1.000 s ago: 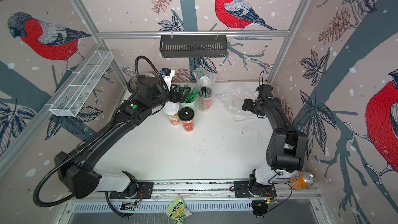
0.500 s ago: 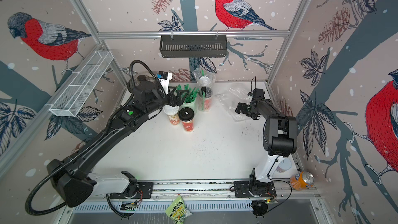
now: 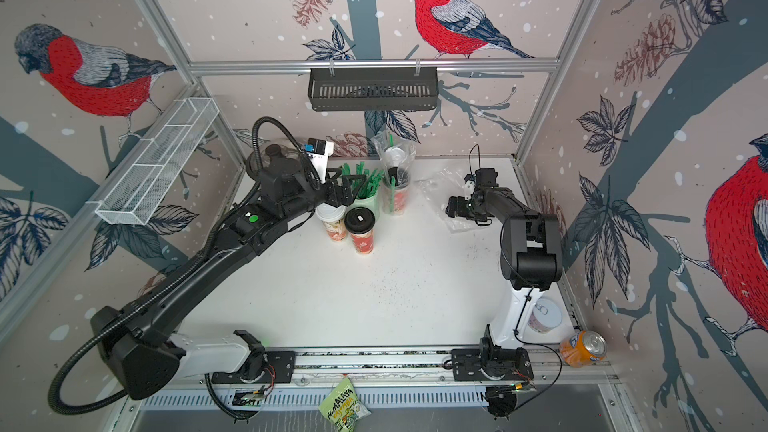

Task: Pack milk tea into plastic carrier bags
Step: Adjust the plastic carrier bag at the center of the board.

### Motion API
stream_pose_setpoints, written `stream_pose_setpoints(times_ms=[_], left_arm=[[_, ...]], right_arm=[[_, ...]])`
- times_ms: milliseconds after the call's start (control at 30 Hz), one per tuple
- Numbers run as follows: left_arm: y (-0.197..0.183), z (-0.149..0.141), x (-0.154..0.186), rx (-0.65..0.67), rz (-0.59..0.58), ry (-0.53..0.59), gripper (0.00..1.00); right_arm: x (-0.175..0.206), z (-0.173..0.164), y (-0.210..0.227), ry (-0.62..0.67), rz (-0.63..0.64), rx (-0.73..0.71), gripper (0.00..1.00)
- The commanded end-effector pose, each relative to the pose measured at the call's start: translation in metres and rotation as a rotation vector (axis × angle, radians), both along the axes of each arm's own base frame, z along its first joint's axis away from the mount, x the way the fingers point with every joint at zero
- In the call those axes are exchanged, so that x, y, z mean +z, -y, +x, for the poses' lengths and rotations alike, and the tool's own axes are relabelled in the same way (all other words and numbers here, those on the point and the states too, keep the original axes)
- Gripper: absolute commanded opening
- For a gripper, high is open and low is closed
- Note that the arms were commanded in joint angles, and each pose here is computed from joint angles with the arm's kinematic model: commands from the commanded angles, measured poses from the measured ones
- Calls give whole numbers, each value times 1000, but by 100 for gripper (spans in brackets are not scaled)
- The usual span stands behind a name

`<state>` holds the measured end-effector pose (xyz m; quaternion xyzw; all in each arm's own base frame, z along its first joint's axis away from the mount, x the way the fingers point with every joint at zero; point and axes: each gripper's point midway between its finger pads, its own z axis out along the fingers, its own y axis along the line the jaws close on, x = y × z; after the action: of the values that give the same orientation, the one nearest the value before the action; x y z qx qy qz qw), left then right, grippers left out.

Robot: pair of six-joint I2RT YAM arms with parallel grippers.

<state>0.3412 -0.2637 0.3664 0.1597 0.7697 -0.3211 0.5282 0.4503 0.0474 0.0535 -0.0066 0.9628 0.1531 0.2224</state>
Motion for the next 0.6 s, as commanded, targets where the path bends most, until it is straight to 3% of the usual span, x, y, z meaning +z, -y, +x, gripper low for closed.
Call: stream_pose_setpoints(times_ms=[0, 300, 567], left_arm=[[-1, 0, 11, 6, -17, 42, 89], [-2, -6, 10, -4, -15, 37, 88], [-7, -12, 9, 6, -22, 41, 89]], right_arm=[[-7, -13, -15, -46, -14, 51, 85], [12, -44, -81, -61, -13, 161, 84], [13, -69, -107, -95, -23, 239, 83]])
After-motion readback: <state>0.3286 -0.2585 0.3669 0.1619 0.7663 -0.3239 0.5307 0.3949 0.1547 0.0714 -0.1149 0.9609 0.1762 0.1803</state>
